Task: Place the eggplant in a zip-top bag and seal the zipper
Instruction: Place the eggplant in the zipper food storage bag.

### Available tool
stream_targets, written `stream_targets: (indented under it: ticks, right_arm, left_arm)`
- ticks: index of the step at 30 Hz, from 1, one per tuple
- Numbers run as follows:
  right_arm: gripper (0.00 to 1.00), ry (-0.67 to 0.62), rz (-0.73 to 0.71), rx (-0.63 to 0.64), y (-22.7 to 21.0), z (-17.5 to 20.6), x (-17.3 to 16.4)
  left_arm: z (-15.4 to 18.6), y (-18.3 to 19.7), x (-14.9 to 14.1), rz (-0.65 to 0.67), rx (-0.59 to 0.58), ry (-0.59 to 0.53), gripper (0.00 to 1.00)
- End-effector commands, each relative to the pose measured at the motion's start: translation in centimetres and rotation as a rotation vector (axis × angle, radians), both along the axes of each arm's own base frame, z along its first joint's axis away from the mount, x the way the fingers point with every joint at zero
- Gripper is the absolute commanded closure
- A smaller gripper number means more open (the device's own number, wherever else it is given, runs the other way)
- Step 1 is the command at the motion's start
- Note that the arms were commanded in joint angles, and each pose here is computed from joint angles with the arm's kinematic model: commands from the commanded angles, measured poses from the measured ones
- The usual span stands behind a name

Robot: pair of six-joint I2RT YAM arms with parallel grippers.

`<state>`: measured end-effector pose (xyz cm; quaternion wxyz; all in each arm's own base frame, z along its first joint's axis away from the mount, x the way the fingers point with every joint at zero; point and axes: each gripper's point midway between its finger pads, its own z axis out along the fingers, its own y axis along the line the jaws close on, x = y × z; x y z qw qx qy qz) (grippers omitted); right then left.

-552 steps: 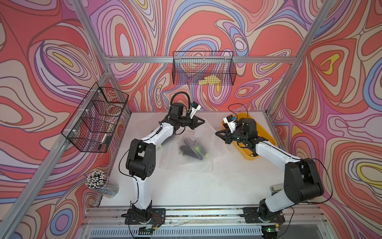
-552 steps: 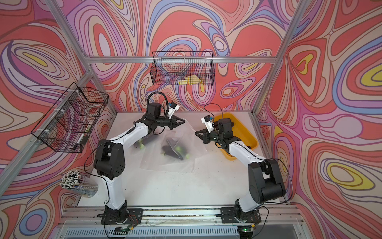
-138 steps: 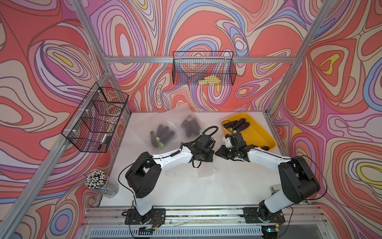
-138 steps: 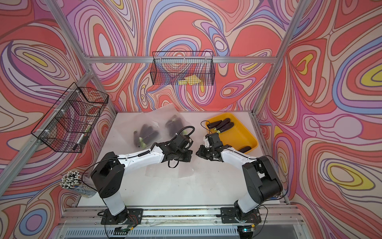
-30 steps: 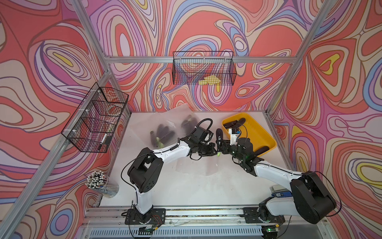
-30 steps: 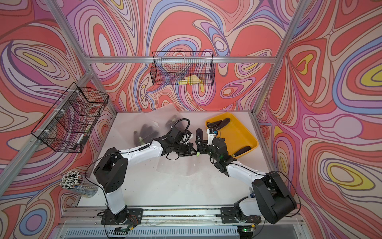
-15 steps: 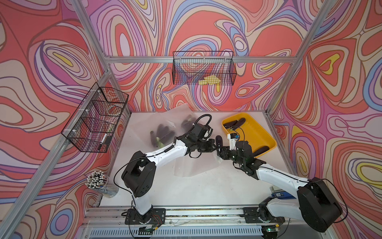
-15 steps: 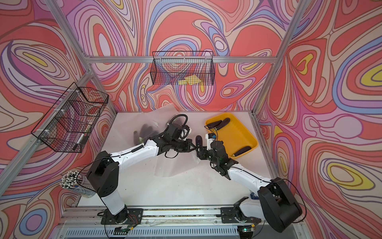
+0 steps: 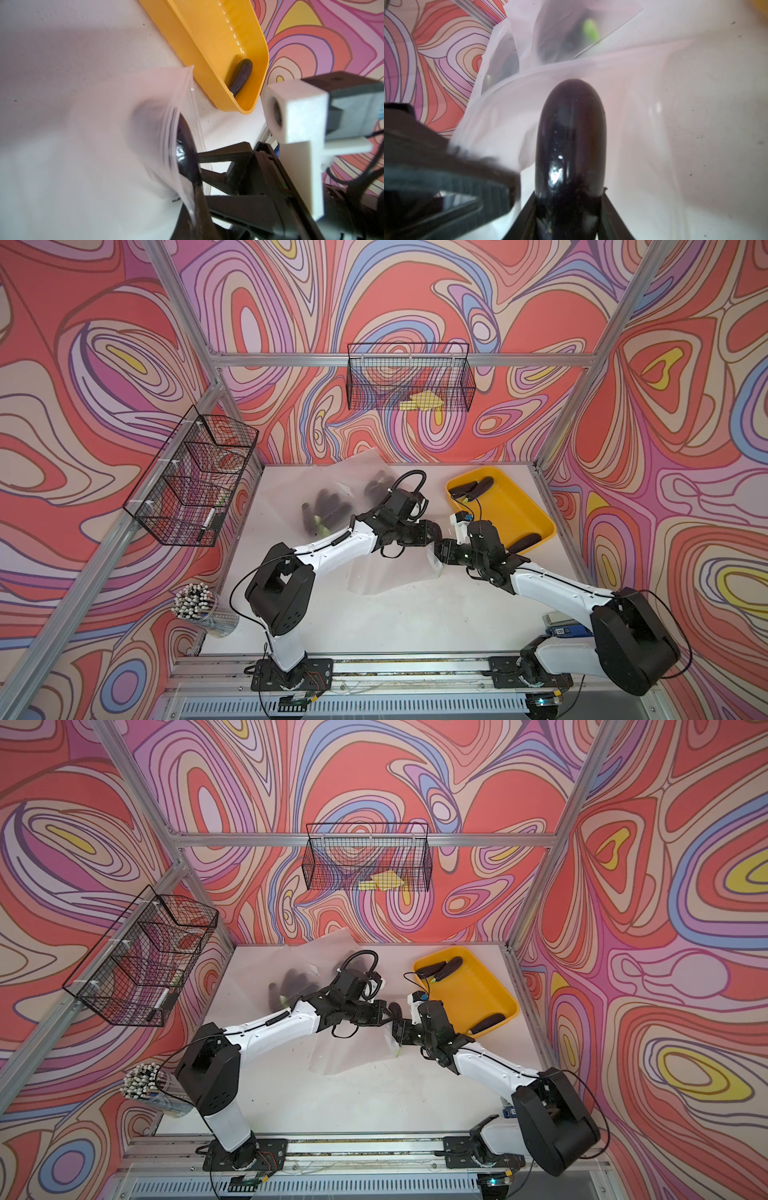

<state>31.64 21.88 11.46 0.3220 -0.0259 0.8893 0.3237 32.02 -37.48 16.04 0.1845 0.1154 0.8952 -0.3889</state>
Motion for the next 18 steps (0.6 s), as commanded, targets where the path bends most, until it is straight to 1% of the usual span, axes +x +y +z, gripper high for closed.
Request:
stream_targets:
  ticks: [1, 3, 5, 6, 8, 9, 10, 12, 15, 18]
  right_arm:
    - [0.67, 0.123, 0.022, -0.011, 1.2, -1.4, 0.3]
    - [0.66, 0.149, 0.007, 0.008, 1.8, -0.9, 1.0]
    - [0.63, 0.163, -0.023, 0.010, 1.9, -0.1, 1.9]
    - [0.60, 0.162, -0.047, 0.018, 1.9, 0.5, 2.4]
    - [0.59, 0.159, -0.086, 0.057, 2.1, 1.9, 3.4]
    - [0.54, 0.164, -0.094, 0.075, 2.4, 2.4, 4.0]
    - [0.45, 0.170, -0.091, 0.083, 2.9, 2.9, 4.6]
    - [0.37, 0.203, -0.053, 0.086, 4.0, 3.6, 5.3]
    - [0.32, 0.214, 0.018, 0.073, 4.6, 5.4, 4.7]
    - [0.32, 0.155, 0.029, 0.049, 3.5, 8.0, 3.6]
  left_arm:
    - [0.9, 0.4, -0.5, -0.033, -0.011, -0.053, 1.00]
    - [1.0, 1.0, -0.9, -0.024, -0.012, -0.066, 1.00]
    - [0.9, 1.4, -1.4, -0.025, -0.017, -0.069, 1.00]
    - [0.8, 1.3, -1.7, -0.036, -0.020, -0.060, 1.00]
    - [0.4, 1.0, -2.4, -0.067, -0.031, -0.036, 1.00]
    - [0.3, 0.7, -2.8, -0.084, -0.037, -0.025, 1.00]
    - [0.1, 0.4, -3.2, -0.095, -0.036, -0.017, 1.00]
    - [-0.2, 0.2, -3.6, -0.095, -0.033, -0.007, 1.00]
    - [-1.2, 1.1, -2.9, -0.019, -0.020, 0.025, 1.00]
    - [-2.2, 1.4, -1.4, 0.032, -0.040, 0.049, 1.00]
